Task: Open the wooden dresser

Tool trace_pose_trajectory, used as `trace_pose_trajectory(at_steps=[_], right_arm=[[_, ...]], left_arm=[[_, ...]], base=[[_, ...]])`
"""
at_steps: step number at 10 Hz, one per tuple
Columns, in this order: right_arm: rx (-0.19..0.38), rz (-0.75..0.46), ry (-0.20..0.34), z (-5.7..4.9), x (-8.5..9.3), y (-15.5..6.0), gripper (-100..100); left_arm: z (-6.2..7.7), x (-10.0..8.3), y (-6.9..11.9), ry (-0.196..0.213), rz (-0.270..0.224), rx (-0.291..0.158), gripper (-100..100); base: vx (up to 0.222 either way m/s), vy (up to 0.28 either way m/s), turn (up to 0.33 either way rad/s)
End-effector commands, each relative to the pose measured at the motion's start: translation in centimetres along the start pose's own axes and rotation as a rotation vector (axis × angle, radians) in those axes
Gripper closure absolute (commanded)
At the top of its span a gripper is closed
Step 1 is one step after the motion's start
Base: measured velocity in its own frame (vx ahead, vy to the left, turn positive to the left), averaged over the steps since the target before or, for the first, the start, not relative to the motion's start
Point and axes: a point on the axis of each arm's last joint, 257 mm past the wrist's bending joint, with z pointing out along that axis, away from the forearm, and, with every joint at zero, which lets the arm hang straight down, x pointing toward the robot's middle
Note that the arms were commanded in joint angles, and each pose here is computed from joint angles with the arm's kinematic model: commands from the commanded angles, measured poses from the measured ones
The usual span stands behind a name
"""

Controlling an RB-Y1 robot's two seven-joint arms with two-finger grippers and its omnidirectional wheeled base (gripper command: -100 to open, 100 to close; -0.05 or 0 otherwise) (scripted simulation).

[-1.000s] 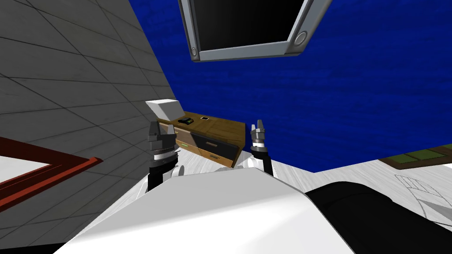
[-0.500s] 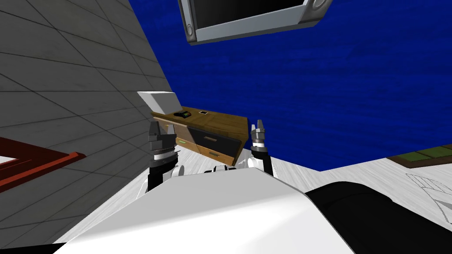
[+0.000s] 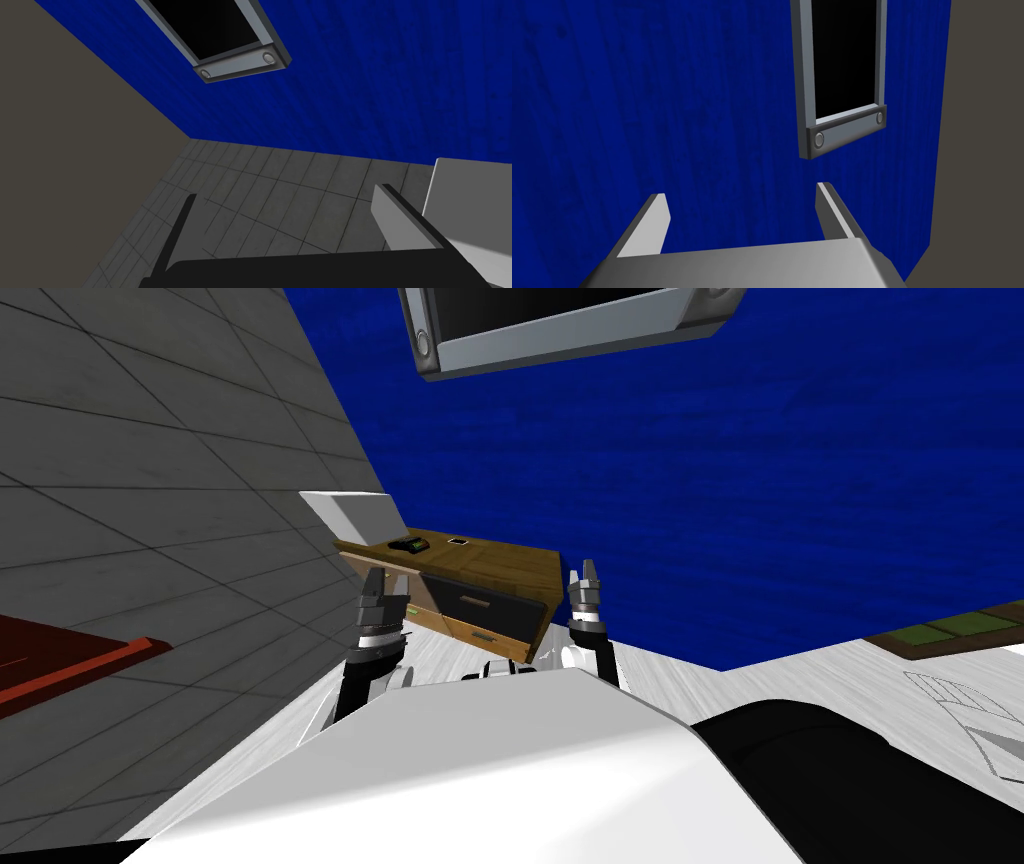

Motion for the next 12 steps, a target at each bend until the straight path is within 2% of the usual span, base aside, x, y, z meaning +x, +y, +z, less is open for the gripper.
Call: trace_pose_trajectory(at_steps=[1,2,3,5,9,10,12], right_arm=[[0.0,0.0,0.0,0.0,0.0,0.0,0],[0.0,0.0,0.0,0.0,0.0,0.0,0],[0.0,0.0,0.0,0.0,0.0,0.0,0],[0.0,0.0,0.0,0.0,0.0,0.0,0],[0.0,0.0,0.0,0.0,0.0,0.0,0],[0.0,0.0,0.0,0.0,0.0,0.0,0],[0.0,0.0,0.0,0.0,0.0,0.0,0]], left_arm=[[-0.3,1.2,2.4,0.053,0.013,-0.049,-100],[-0.6,1.6,3.4,0.067,0.017,-0.069,-100],[-1.1,2.3,5.4,0.091,0.022,-0.112,-100],[-1.7,3.0,7.3,0.109,0.024,-0.155,-100],[-2.9,4.4,10.8,0.125,0.02,-0.236,-100],[-3.6,5.1,12.3,0.128,0.014,-0.272,-100],[-4.2,5.8,13.7,0.131,0.008,-0.306,-100]], base=[[0.01,0.01,-0.06],[0.011,0.012,-0.059],[0.018,0.021,-0.098],[0.013,0.021,-0.076],[0.009,0.012,-0.058],[0.012,0.017,-0.089],[0.009,0.017,-0.054]])
